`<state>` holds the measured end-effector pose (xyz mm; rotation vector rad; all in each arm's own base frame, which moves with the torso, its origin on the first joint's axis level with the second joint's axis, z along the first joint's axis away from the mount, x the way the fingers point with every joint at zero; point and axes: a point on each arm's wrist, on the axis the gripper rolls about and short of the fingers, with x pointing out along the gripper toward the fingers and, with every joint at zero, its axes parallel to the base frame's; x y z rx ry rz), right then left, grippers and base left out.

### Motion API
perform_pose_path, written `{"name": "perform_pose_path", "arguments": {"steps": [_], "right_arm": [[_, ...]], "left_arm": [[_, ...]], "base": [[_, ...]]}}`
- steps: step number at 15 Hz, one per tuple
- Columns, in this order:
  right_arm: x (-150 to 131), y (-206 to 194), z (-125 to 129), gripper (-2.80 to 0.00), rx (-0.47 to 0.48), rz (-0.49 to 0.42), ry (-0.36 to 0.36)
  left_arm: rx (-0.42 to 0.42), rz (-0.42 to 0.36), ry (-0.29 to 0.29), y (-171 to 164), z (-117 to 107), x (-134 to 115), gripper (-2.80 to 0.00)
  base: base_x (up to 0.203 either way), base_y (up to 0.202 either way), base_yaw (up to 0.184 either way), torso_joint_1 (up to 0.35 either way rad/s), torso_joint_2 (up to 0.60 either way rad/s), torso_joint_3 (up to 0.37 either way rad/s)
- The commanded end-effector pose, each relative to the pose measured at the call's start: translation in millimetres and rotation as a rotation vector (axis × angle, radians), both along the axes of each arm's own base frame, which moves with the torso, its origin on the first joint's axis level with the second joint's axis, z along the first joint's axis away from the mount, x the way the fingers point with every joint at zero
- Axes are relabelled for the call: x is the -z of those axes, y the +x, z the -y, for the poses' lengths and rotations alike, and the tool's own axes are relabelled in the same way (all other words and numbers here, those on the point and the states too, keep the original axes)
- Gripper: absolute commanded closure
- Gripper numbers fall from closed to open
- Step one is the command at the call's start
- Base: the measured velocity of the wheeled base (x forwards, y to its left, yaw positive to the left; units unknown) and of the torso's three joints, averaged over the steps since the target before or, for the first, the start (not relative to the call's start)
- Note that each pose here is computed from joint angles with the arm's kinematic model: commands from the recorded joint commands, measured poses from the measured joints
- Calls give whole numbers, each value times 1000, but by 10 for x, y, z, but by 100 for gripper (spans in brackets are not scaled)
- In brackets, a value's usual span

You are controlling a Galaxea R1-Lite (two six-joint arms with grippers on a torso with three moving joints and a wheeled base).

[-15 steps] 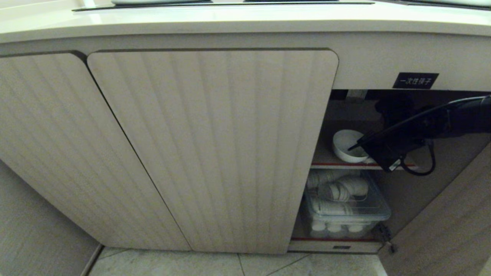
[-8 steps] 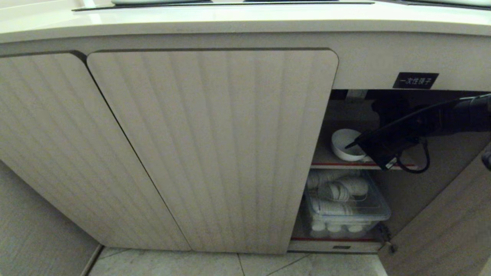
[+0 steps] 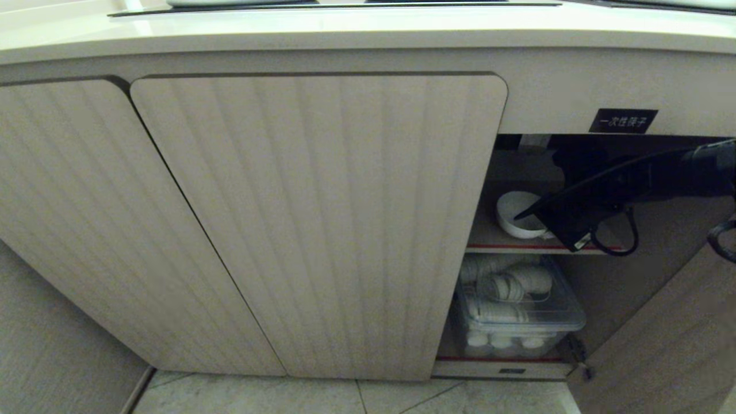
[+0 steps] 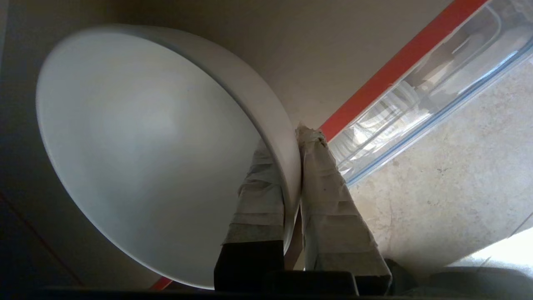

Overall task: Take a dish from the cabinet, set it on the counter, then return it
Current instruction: Put it back into the cabinet

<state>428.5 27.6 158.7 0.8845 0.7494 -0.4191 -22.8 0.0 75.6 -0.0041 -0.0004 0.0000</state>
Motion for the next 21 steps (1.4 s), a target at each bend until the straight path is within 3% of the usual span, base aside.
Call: {"name": "perform_pose_path", "arguments": {"steps": [1,21], "right_arm": [[15,4,-3,0,5,-5,6],[137,123,13,0,26,-17,-7]], "left_arm": [[0,1,-1,0,0,-1,0],[0,1,-1,-1,0,-2,0]], "base": [[0,0,0,0,0,0],[0,0,0,0,0,0]]}}
